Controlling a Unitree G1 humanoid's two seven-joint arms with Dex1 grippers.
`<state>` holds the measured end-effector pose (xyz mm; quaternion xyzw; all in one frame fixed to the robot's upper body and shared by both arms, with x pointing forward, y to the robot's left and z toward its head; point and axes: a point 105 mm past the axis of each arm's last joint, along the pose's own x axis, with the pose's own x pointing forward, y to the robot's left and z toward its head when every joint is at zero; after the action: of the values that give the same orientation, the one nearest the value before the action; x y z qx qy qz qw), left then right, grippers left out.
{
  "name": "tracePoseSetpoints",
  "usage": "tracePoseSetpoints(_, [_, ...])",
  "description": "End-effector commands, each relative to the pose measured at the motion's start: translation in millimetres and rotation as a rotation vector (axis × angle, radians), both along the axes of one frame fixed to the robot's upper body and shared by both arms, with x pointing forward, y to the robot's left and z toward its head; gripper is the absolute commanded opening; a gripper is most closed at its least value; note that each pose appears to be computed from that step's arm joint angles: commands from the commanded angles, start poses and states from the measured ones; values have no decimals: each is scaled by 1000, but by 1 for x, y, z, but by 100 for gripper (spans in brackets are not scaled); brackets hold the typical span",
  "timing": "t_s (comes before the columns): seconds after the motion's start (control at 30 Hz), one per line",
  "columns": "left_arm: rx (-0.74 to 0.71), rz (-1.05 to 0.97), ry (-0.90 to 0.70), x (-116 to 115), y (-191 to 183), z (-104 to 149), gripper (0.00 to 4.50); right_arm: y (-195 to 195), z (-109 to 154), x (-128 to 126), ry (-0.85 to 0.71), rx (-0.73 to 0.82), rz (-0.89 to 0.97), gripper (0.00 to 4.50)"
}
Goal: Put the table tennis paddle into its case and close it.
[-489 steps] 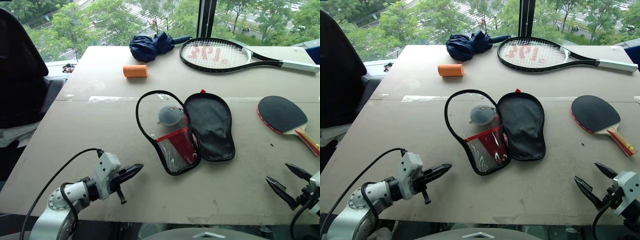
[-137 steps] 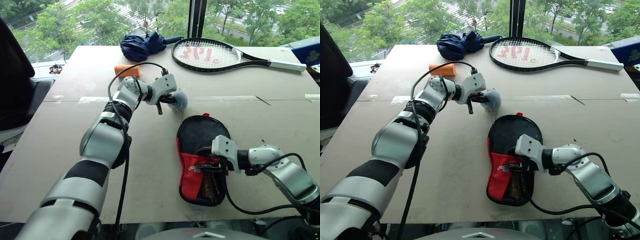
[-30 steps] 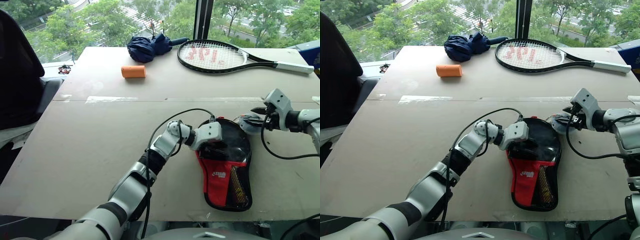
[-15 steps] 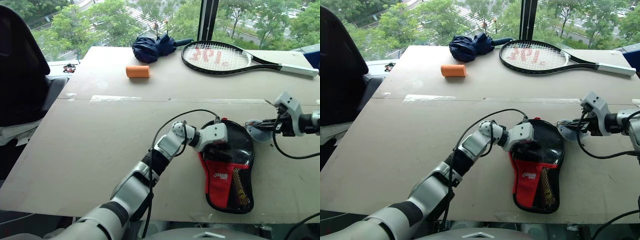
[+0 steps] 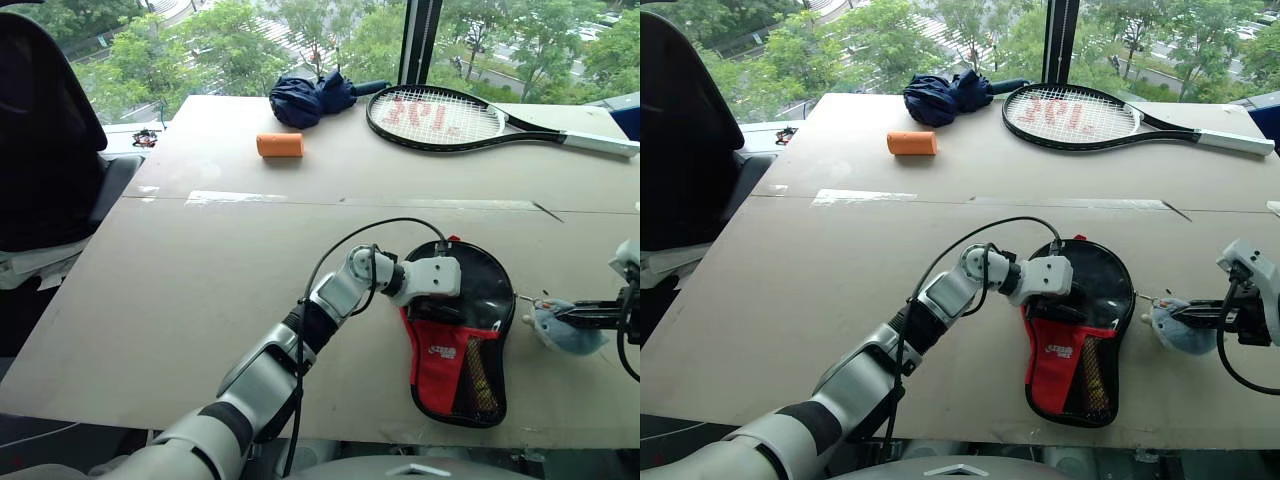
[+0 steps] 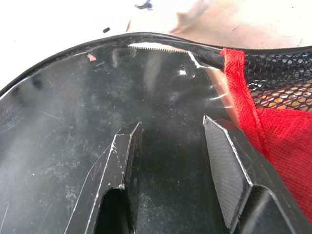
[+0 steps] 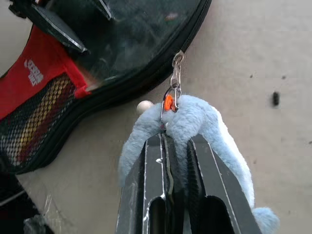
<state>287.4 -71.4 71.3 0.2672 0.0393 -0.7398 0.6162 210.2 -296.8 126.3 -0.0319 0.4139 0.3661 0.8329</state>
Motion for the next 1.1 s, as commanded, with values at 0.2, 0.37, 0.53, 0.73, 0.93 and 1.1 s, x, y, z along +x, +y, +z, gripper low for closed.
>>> tracePoseSetpoints(0.2, [256,103,157,-4,37,-67,200,53,-5,-73,184,79,232,1])
tracePoseSetpoints(0.37, [247,107,170,-6,35,-67,200,76,-22,-99,234,86,343,1])
tracePoseSetpoints(0.53, [241,115,175,-6,34,-66,200,99,-31,-107,185,46,475,1])
tracePoseSetpoints(0.73, [228,115,170,-6,32,-64,200,123,-34,-87,27,3,561,1])
tracePoseSetpoints(0.93, [224,125,163,-3,32,-62,200,132,-28,-96,16,5,785,1])
tracePoseSetpoints(1.1, [224,127,160,-2,31,-61,200,143,-36,-103,-29,-21,929,1])
